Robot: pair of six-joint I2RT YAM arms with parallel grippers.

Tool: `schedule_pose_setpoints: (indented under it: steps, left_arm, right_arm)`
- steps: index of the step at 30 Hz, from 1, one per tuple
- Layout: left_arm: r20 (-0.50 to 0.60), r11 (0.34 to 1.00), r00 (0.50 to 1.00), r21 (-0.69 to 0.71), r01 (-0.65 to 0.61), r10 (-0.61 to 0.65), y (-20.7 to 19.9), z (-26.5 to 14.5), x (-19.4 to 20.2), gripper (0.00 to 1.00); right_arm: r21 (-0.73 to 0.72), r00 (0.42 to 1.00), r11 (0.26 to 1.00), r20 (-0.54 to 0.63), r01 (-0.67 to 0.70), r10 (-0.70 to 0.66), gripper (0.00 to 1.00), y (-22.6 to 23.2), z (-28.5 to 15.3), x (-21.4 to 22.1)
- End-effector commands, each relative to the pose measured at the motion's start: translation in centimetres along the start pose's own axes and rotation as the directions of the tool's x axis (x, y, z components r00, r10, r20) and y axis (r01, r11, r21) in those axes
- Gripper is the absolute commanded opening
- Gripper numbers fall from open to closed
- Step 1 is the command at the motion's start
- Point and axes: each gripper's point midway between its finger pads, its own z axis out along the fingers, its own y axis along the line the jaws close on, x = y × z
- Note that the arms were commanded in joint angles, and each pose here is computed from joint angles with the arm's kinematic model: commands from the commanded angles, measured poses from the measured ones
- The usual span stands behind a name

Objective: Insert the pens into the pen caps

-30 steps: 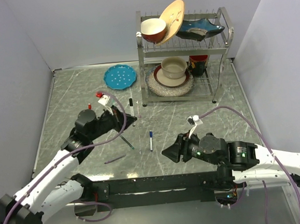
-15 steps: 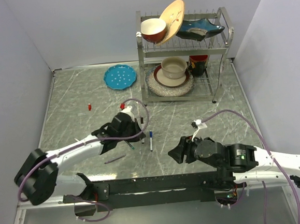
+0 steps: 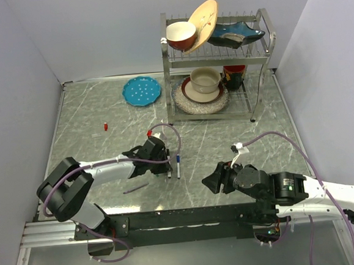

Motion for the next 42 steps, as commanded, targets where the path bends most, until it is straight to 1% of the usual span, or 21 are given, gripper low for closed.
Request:
schedule_pose_setpoints:
  steps: [1,4,5,7,11,13,14,16,17,19,22,24,25,29,35,37,38,42]
  left_arm:
    - [0.017,0.999,0.999,-0.002,0.034,-0.034,-0.9,0.0,-0.8,0.18]
    - [0.007,0.999,0.999,-0.011,0.043,-0.043,-1.0,-0.4,-0.8,0.23]
    - [0.036,0.999,0.998,-0.021,0.044,-0.043,-1.2,-0.6,-1.6,0.25]
    - [0.048,0.998,0.998,-0.036,0.049,-0.047,-1.2,-1.0,-2.1,0.27]
    - [0.097,0.997,0.993,-0.026,0.073,-0.07,-2.0,-2.6,-3.5,0.39]
    - [0.133,0.994,0.986,-0.024,0.103,-0.099,-2.2,-3.5,-4.3,0.41]
    - [0.159,0.992,0.982,-0.046,0.114,-0.105,-1.8,-3.8,-4.7,0.43]
    - [0.209,0.983,0.967,-0.073,0.167,-0.149,-1.2,-4.9,-5.6,0.45]
    - [0.25,0.97,0.954,-0.137,0.202,-0.163,0.4,-5.3,-6.2,0.48]
    - [0.3,0.941,0.926,-0.175,0.29,-0.23,2.0,-6.2,-7.2,0.5]
    - [0.323,0.888,0.891,-0.227,0.399,-0.318,5.1,-6.7,-7.6,0.5]
    - [0.318,0.867,0.873,-0.22,0.448,-0.37,6.0,-6.7,-7.6,0.5]
    - [0.326,0.848,0.859,-0.232,0.477,-0.395,7.1,-6.7,-7.7,0.48]
    - [0.358,0.814,0.834,-0.259,0.52,-0.419,8.2,-6.7,-8.2,0.47]
    - [0.356,0.779,0.835,-0.332,0.533,-0.42,8.9,-5.7,-8.4,0.47]
    - [0.353,0.745,0.842,-0.404,0.531,-0.409,10.0,-5.5,-7.9,0.46]
    - [0.363,0.724,0.833,-0.421,0.547,-0.418,10.3,-5.5,-7.9,0.45]
    - [0.367,0.701,0.834,-0.458,0.547,-0.411,11.0,-4.9,-7.8,0.44]
  right_arm:
    - [0.01,0.999,1.0,0.032,-0.014,0.013,0.66,0.1,0.1,-0.7]
    - [0.009,0.999,1.0,0.031,-0.011,0.01,0.66,0.2,0.2,-0.7]
    - [0.013,1.0,1.0,0.028,-0.007,0.007,0.66,0.2,0.3,-0.6]
    - [0.014,1.0,1.0,0.028,-0.006,0.006,0.66,0.3,0.3,-0.7]
    - [0.016,1.0,1.0,0.024,-0.001,0.001,0.66,0.3,0.4,-0.6]
    - [0.014,1.0,1.0,0.029,-0.002,0.002,0.66,0.3,0.3,-0.8]
    - [0.014,0.999,1.0,0.033,-0.002,0.001,0.66,0.3,0.3,-0.8]
    - [0.009,1.0,1.0,0.031,-0.002,0.002,0.66,0.4,0.3,-0.8]
    - [0.009,0.999,1.0,0.032,-0.001,0.0,0.66,0.3,0.3,-0.8]
    - [0.005,1.0,1.0,0.027,0.002,-0.002,0.66,0.4,0.4,-0.6]
    - [0.005,1.0,1.0,0.024,0.002,-0.002,0.66,0.3,0.4,-0.5]
    - [-0.001,1.0,1.0,0.025,0.004,-0.004,0.65,0.4,0.5,-0.5]
    - [-0.006,1.0,1.0,0.025,0.004,-0.004,0.65,0.5,0.5,-0.5]
    - [-0.005,1.0,1.0,0.022,0.013,-0.013,0.65,0.7,0.6,-0.5]
    - [0.008,0.999,0.999,0.028,0.032,-0.032,0.65,0.7,0.8,-0.7]
    - [0.01,0.999,0.999,0.029,0.035,-0.036,0.65,0.8,0.8,-0.8]
    - [0.011,0.999,0.999,0.03,0.038,-0.038,0.65,0.7,0.9,-0.8]
    - [-0.001,0.999,0.999,0.033,0.034,-0.034,0.65,0.8,0.9,-0.7]
